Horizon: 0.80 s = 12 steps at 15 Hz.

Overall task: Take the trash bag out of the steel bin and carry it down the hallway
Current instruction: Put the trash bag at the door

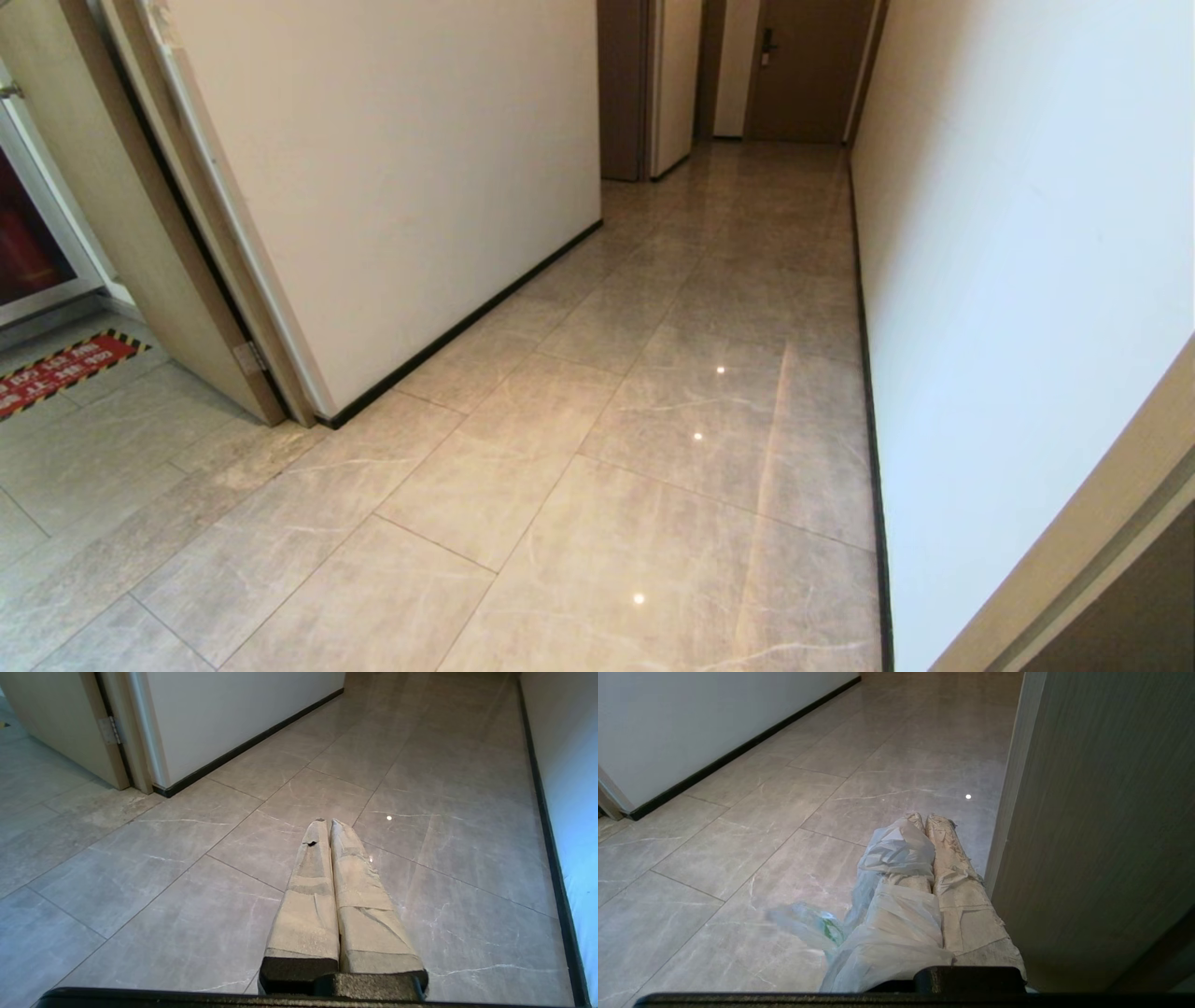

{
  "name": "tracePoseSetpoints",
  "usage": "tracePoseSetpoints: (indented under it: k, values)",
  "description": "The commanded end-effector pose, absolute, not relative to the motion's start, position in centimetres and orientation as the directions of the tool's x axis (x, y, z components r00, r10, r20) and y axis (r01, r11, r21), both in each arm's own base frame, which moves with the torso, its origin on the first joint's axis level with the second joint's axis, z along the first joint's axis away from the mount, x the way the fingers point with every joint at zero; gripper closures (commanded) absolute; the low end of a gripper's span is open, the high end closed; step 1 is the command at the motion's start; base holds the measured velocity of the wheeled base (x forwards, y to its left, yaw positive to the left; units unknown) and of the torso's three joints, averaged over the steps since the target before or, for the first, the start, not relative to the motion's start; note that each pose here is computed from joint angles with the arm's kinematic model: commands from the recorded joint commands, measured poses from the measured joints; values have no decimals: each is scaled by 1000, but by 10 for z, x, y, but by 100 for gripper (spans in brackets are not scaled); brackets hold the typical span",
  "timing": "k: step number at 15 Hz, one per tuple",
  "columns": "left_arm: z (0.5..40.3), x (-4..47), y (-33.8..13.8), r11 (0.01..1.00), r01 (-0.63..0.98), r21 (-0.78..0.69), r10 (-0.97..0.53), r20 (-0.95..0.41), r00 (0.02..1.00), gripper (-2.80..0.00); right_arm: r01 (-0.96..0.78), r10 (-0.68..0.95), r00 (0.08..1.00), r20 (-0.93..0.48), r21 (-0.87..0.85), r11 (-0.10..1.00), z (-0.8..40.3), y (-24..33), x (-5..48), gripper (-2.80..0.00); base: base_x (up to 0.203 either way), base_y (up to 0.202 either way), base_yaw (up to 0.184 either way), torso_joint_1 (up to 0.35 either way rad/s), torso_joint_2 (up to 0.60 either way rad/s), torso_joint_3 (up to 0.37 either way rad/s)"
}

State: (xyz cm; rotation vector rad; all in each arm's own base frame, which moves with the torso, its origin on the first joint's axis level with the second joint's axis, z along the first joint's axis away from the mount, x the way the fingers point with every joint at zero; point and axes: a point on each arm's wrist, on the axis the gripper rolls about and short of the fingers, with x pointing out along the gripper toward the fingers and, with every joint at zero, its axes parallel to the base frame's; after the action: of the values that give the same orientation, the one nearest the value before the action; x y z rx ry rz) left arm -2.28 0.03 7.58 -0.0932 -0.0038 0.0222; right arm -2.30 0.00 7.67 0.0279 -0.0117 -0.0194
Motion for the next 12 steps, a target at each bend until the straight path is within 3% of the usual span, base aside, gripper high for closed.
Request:
tracePoseSetpoints:
  k: [1, 12]
  values:
    - [76, -23, 0, 995, -23, -95, 23, 3, 1000, 0, 19, -20, 1000, 15, 29, 999, 77, 0, -23, 0, 0, 0, 0, 0, 0, 0]
    - [76, -23, 0, 995, -23, -95, 23, 4, 1000, 0, 20, -21, 999, 26, 21, 1000, 80, 0, -24, 0, 0, 0, 0, 0, 0, 0]
